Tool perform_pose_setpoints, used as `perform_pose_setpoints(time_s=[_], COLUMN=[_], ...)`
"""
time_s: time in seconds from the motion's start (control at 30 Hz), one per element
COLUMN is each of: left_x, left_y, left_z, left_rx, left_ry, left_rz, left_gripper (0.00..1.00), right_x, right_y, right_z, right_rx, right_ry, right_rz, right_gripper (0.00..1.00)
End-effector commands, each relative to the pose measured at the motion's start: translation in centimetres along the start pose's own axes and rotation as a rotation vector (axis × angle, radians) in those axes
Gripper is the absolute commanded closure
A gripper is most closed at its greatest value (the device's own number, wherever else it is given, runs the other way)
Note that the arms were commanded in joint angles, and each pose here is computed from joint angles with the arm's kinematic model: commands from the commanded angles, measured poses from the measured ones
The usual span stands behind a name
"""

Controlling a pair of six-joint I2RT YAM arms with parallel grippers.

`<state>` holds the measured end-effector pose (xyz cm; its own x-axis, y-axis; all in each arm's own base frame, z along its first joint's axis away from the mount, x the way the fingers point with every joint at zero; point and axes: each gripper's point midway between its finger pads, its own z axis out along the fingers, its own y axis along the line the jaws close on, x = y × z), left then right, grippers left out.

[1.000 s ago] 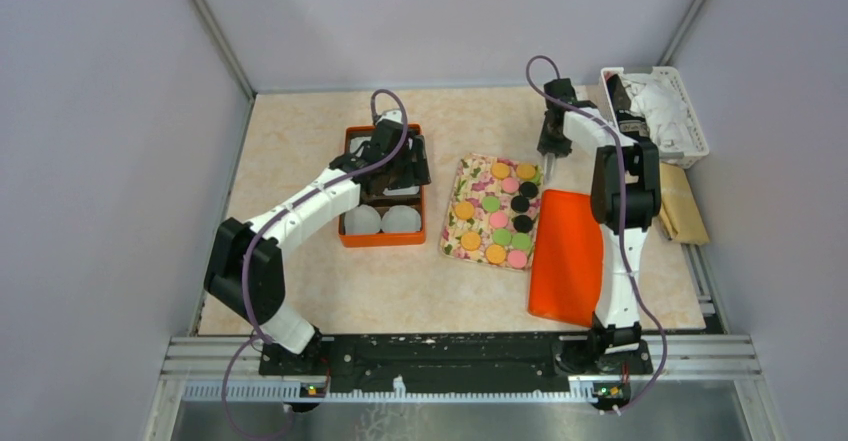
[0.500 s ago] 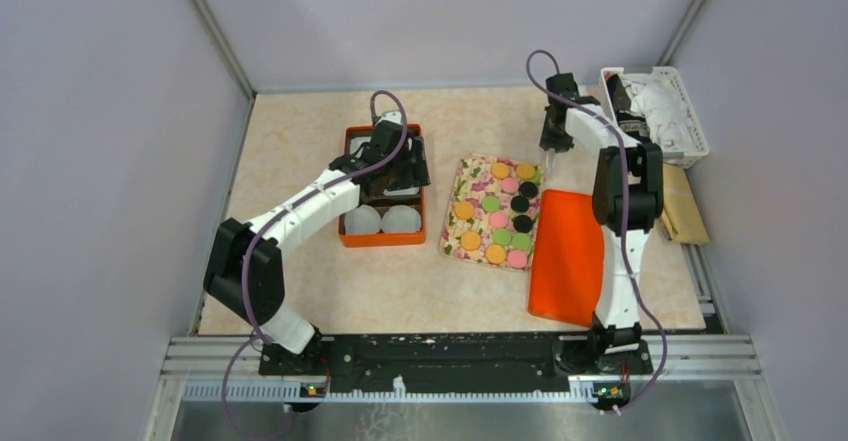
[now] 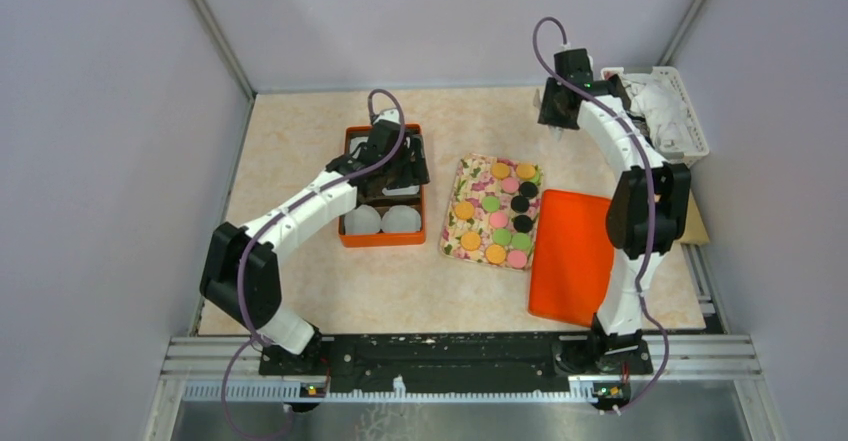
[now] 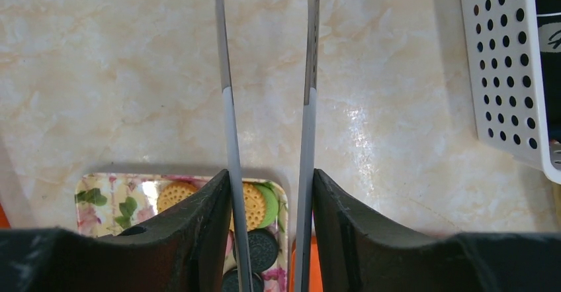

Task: Pack the cookies

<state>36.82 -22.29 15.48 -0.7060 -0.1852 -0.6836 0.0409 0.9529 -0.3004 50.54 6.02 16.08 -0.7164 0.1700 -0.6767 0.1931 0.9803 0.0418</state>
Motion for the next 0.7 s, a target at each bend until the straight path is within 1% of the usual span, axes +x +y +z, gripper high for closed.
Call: perform_pose_setpoints(time_s=[0.0, 0.13, 0.3, 0.43, 0.67], left_x=[-2.0, -2.1, -2.0, -1.6, -1.8], left_y=[-0.6, -0.7, -0.3, 0.1, 0.4], left_z=[-1.6, -1.7, -1.9, -1.9, -2.5], left_rx=[0.041, 0.043, 0.029, 0.015, 0.01], left_ry=[-0.081, -0.084, -0.09, -0.082, -0.095], left_rz=[-0.018, -0.019, -0.021, -0.024, -0.029], left_gripper=[0.15, 0.15, 0.15, 0.15, 0.15], right_x=[-0.2, 0.2, 1.1, 2.2, 6.8], right_y=[0.1, 0.9, 2.9, 4.0, 5.6], right_z=[-2.1, -3.7, -7.7, -11.8, -17.1], right_rx=[-0.019, -0.044, -0.081, -0.116, -0.215], right_ry=[-0.017, -0.042, -0.086, -0.132, -0.135], right_rz=[-0.007, -0.022, -0.084, -0.128, -0.228], right_gripper=[0.57, 0.61, 0.62, 0.63, 0.63])
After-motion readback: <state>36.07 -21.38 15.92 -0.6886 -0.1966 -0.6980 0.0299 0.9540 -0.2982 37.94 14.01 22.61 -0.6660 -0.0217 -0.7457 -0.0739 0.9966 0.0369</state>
